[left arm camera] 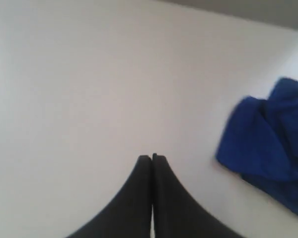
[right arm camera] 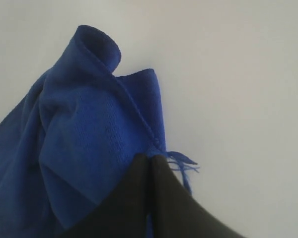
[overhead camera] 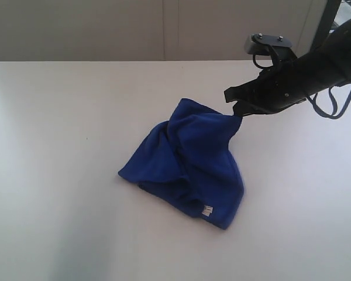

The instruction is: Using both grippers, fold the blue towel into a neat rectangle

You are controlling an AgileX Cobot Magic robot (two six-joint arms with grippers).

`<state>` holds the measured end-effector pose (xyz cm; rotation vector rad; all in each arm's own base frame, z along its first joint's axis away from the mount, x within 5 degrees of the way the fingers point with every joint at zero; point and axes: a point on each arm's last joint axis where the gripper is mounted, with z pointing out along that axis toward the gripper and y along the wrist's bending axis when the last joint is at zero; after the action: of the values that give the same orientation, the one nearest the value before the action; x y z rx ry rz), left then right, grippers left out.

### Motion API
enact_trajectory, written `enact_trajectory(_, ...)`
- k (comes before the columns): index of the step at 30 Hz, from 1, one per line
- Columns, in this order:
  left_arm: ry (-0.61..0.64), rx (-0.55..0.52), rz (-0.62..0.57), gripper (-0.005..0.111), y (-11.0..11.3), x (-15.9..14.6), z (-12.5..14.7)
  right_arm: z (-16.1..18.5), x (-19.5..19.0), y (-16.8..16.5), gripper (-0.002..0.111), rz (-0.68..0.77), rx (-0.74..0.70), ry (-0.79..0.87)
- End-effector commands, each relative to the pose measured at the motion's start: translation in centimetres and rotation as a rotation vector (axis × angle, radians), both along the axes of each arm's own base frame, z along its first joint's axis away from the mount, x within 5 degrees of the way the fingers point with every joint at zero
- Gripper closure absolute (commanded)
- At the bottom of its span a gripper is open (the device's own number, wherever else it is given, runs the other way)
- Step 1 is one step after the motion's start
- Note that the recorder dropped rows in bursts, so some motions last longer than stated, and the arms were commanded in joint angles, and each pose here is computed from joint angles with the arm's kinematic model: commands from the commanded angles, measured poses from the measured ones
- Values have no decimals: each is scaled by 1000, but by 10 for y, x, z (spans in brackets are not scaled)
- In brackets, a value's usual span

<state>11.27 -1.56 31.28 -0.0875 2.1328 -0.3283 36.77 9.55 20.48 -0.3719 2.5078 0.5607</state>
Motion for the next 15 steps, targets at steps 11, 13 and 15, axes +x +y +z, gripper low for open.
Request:
enact_trajectory(11, 467, -560, -258, 107, -57, 129, -106, 2, -1, -2, 108, -11, 3, -6)
enact_trajectory(13, 497, -578, -213, 107, -68, 135, -118, 2, -1, -2, 108, -15, 3, -9)
enact_trajectory(15, 509, -588, -180, 107, -80, 140, -128, 2, 0, -2, 108, -15, 2, -10)
